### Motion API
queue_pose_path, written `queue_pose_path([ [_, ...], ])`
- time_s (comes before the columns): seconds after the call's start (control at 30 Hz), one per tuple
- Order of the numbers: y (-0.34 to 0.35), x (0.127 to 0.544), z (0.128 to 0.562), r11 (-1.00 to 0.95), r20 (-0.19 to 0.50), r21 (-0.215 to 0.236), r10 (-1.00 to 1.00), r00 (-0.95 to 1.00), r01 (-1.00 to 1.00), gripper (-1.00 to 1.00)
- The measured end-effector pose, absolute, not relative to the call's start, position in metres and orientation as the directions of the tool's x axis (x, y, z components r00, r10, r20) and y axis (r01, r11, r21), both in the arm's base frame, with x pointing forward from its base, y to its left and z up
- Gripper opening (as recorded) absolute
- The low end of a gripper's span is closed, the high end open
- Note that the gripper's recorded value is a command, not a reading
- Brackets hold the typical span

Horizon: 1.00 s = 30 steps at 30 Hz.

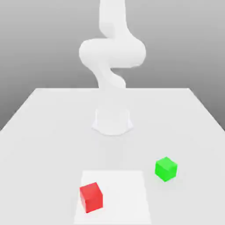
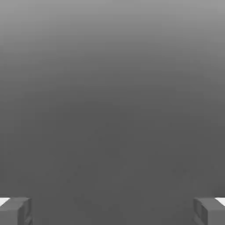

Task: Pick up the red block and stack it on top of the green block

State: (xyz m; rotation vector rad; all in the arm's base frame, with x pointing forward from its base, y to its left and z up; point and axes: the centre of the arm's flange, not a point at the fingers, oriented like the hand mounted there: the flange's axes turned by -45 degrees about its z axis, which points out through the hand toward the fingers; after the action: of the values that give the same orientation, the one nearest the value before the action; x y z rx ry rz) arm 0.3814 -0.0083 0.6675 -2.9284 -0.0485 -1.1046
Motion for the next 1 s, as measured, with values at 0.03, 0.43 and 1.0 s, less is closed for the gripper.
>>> queue_pose_path([
  [0.03, -0.011, 0.395, 0.648, -0.999, 0.635, 0.004, 0.043, 0.772, 0.052, 0.0],
  [0.43, -0.035, 0.474, 0.405, -0.967, 0.31, 0.019, 0.249, 0.917, 0.256, 0.0],
  [1.0, -0.059, 0.437, 0.147, -0.91, 0.0, 0.0, 0.416, 0.91, 0.416, -1.0],
])
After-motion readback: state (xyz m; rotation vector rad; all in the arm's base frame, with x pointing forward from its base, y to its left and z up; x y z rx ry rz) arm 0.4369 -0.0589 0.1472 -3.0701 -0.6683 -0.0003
